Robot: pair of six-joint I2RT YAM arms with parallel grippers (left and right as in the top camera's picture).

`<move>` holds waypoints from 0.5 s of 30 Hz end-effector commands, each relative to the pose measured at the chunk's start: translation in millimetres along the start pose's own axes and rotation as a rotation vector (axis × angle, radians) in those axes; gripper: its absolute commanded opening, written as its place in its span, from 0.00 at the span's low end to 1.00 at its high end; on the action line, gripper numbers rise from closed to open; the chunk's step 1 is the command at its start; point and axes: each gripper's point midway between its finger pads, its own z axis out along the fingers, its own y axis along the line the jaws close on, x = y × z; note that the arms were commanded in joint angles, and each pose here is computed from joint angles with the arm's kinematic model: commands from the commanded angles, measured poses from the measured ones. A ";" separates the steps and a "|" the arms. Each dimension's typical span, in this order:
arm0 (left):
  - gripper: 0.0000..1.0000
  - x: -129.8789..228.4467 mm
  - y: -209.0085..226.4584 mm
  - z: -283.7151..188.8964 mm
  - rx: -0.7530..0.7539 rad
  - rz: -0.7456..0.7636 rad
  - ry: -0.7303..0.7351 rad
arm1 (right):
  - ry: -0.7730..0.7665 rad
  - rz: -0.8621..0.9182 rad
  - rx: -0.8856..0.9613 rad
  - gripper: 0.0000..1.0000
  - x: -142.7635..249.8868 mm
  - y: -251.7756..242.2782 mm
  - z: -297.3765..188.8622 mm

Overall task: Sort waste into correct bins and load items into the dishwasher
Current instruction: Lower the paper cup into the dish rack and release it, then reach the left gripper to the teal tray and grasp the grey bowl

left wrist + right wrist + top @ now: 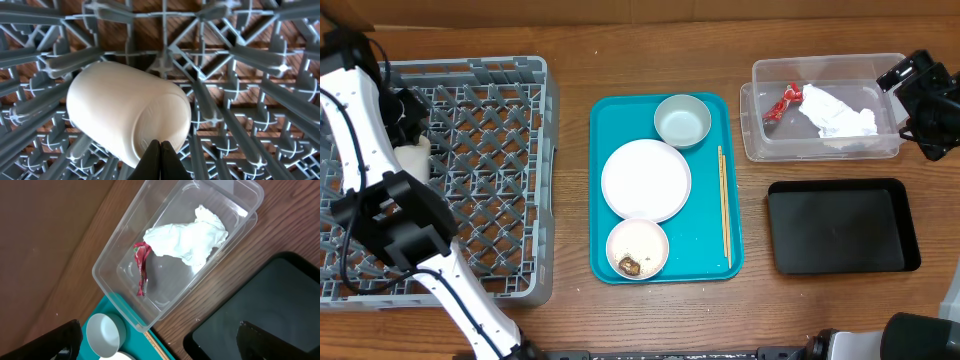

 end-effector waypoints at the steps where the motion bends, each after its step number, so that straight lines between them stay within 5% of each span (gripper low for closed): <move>1: 0.04 -3.1 50.1 -6.6 -0.053 -0.126 0.013 | -0.019 0.003 0.000 1.00 -4.8 0.5 -2.4; 15: 0.04 2.4 100.3 -30.6 0.181 -0.326 0.077 | -0.019 0.003 0.000 1.00 -4.8 0.5 -2.4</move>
